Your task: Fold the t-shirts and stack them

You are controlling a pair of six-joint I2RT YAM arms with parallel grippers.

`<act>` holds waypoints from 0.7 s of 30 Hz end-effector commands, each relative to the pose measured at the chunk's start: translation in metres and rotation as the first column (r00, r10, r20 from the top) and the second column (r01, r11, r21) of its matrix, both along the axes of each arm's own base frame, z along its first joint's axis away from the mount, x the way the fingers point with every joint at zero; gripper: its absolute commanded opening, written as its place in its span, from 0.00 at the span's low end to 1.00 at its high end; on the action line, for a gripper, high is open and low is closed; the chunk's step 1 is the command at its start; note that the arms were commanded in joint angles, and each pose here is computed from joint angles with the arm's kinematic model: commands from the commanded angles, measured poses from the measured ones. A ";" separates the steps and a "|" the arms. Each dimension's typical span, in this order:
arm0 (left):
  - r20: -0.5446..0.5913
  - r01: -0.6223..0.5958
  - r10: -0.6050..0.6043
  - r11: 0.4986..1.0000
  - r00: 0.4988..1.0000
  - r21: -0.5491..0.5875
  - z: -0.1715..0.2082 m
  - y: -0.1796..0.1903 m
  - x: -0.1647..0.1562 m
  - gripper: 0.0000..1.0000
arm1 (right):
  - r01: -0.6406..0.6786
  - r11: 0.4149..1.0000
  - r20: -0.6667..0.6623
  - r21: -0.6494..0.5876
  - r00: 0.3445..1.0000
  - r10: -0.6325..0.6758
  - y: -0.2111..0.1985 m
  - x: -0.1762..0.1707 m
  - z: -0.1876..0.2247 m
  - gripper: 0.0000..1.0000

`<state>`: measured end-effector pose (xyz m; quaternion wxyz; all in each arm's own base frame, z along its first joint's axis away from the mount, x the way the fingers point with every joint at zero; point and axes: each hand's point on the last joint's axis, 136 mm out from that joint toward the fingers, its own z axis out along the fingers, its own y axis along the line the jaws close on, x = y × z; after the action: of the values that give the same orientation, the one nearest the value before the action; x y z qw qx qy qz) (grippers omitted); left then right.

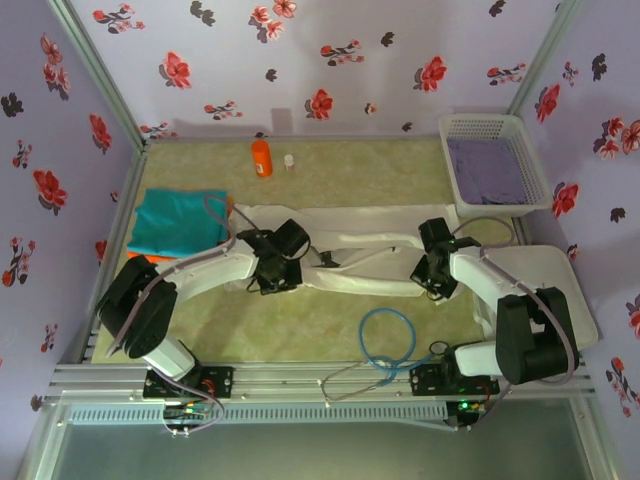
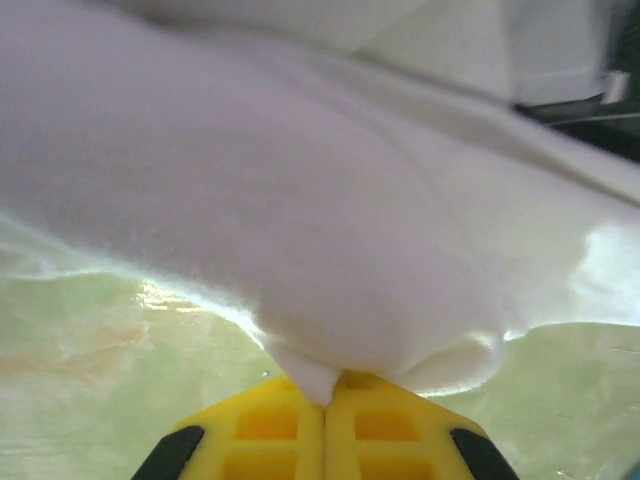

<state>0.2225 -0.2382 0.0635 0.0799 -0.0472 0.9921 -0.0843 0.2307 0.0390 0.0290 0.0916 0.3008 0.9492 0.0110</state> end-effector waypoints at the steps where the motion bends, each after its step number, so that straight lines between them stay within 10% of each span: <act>1: -0.035 0.149 -0.145 0.962 0.989 0.229 0.008 0.025 0.003 0.00 | -0.011 1.000 -0.010 -0.011 1.000 0.011 -0.003 -0.001 -0.001 0.00; 12: -0.071 0.372 -0.385 0.803 0.920 0.466 0.017 0.002 0.075 0.00 | -0.004 1.000 -0.007 0.003 1.000 0.004 -0.002 -0.003 -0.002 0.00; 21: -0.032 0.387 -0.430 0.773 0.902 0.504 0.024 -0.011 0.119 0.00 | -0.005 1.000 -0.008 0.014 1.000 0.005 0.000 -0.002 -0.002 0.00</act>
<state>0.3339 -0.2584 0.0856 0.1153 0.1712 0.9708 0.1220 0.2311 0.0416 0.0290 0.0894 0.2977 0.9503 0.0184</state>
